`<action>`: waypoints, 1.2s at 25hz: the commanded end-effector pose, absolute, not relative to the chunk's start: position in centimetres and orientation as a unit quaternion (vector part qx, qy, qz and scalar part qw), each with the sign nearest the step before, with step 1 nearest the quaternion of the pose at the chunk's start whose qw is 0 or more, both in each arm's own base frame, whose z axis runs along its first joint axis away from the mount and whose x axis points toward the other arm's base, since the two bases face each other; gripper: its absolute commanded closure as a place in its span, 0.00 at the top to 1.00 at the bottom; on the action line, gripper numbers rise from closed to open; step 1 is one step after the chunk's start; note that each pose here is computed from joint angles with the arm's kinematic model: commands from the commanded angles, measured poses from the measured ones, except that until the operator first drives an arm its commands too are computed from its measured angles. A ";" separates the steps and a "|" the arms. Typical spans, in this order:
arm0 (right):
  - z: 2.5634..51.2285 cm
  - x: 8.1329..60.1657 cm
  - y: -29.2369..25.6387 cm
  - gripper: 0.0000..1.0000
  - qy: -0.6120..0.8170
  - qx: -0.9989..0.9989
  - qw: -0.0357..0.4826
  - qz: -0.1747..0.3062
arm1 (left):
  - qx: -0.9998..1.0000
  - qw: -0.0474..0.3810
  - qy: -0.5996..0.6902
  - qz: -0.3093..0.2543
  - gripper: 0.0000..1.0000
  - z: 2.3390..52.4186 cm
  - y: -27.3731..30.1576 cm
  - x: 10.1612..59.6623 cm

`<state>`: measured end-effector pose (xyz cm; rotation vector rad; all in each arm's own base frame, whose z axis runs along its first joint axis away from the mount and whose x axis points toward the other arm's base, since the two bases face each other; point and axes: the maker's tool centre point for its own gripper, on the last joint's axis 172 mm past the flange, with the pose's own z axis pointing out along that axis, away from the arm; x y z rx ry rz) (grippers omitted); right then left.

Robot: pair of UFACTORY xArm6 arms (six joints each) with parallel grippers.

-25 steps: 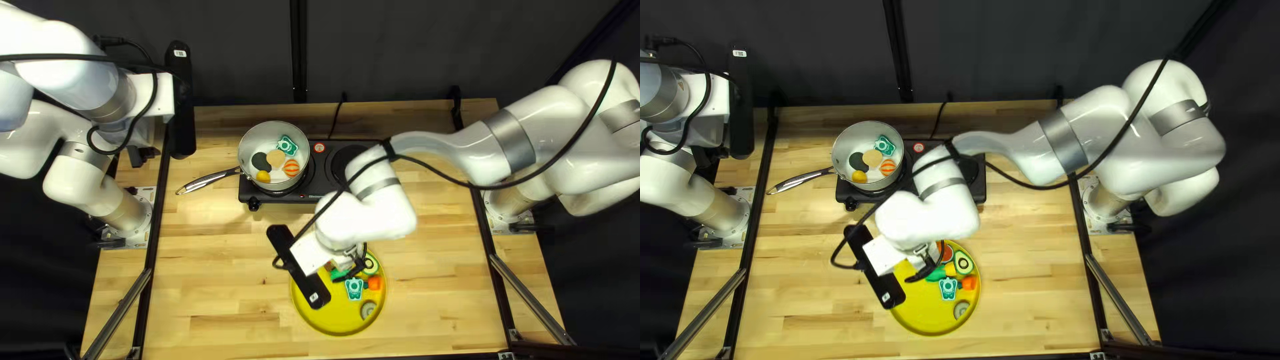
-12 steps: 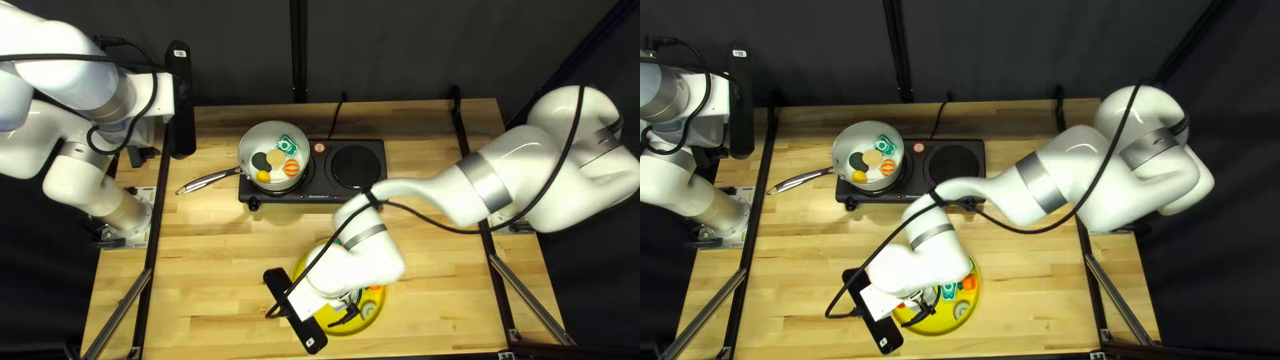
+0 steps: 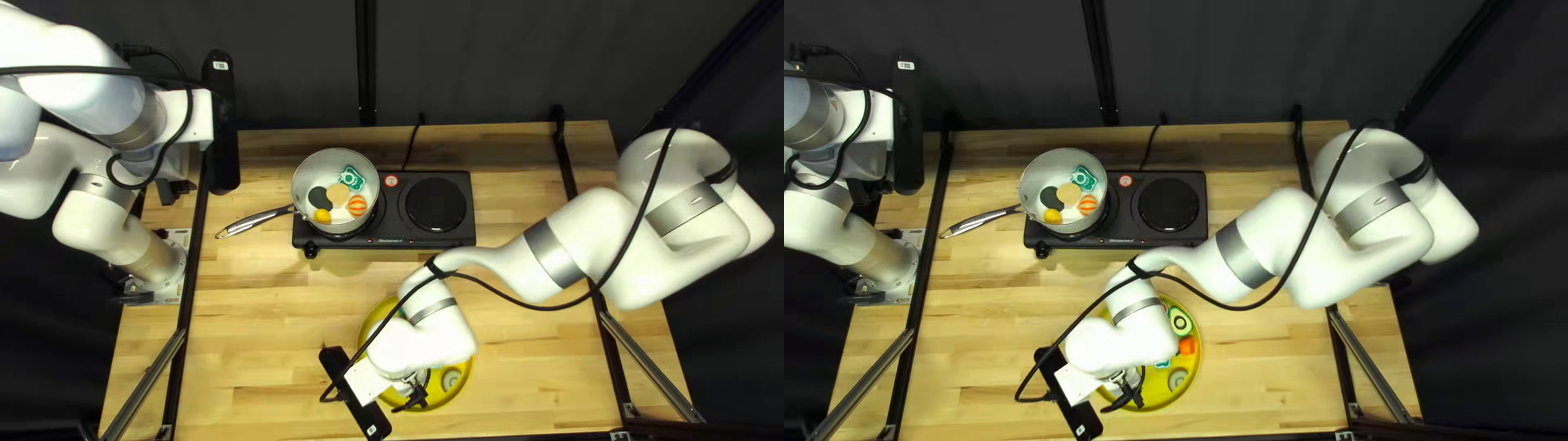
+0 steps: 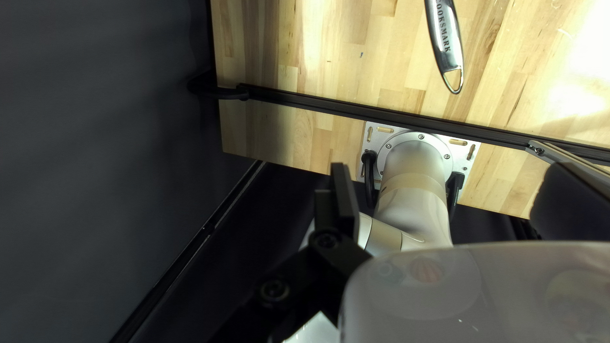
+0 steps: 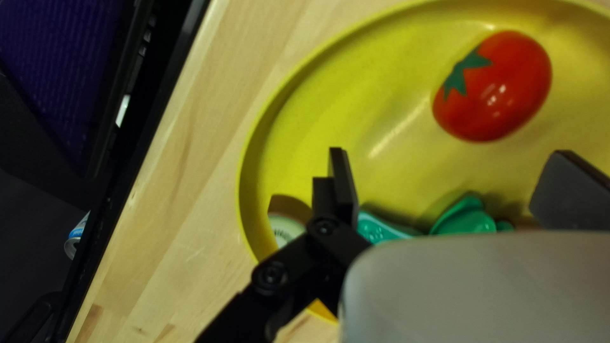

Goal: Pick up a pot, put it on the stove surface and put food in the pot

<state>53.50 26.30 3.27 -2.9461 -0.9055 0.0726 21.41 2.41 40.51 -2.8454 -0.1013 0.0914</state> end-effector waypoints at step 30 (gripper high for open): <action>2.3 56.7 26.2 1.00 -0.244 -0.970 -0.016 0.005 | -0.988 0.146 -0.035 0.032 1.00 40.5 2.4 21.4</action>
